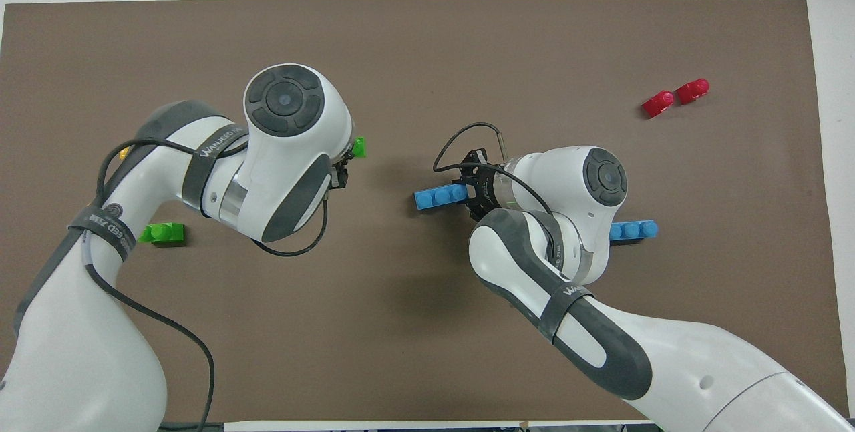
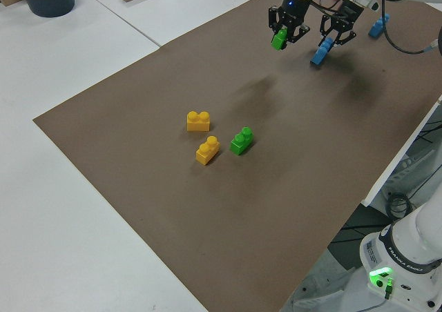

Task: Remove green block with left arm and hold with right
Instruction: 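Pull the green brick away with the left gripper while the right gripper holds blue, then set the green brick down with the left gripper while the right gripper sets blue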

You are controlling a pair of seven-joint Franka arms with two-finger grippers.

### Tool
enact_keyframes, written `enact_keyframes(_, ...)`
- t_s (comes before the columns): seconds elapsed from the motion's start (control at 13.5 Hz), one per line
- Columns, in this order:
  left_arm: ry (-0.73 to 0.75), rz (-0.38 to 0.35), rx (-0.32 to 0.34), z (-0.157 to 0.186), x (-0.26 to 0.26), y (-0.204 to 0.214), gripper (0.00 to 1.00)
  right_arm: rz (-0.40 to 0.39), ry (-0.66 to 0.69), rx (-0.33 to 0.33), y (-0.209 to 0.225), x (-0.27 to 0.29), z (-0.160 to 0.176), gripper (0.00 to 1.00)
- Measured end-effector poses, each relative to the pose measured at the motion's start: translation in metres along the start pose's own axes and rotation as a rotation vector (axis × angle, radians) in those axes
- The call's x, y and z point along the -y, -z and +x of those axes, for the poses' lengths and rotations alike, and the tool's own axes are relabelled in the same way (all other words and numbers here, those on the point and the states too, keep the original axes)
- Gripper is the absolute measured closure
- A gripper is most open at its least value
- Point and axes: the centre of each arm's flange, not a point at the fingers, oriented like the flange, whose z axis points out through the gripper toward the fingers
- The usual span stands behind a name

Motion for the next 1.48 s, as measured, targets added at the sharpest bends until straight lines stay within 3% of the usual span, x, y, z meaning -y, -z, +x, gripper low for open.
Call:
enact_keyframes(0.37,-0.386,0.038,-0.004,0.093,0.011,-0.037,0.63,-0.052,0.091,0.024,0.018,-0.001,0.042,0.64)
enact_keyframes(0.52,-0.473,0.016,-0.003,0.124,0.015,-0.047,0.63,-0.058,0.118,0.024,0.025,-0.001,0.053,0.64)
enact_keyframes(1.04,-0.579,-0.048,-0.008,0.181,0.020,-0.082,0.63,-0.088,0.195,-0.031,0.041,-0.001,0.061,0.64)
enact_keyframes(1.48,-0.614,-0.069,-0.009,0.195,0.020,-0.104,0.64,-0.094,0.202,-0.036,0.042,-0.002,0.062,0.64)
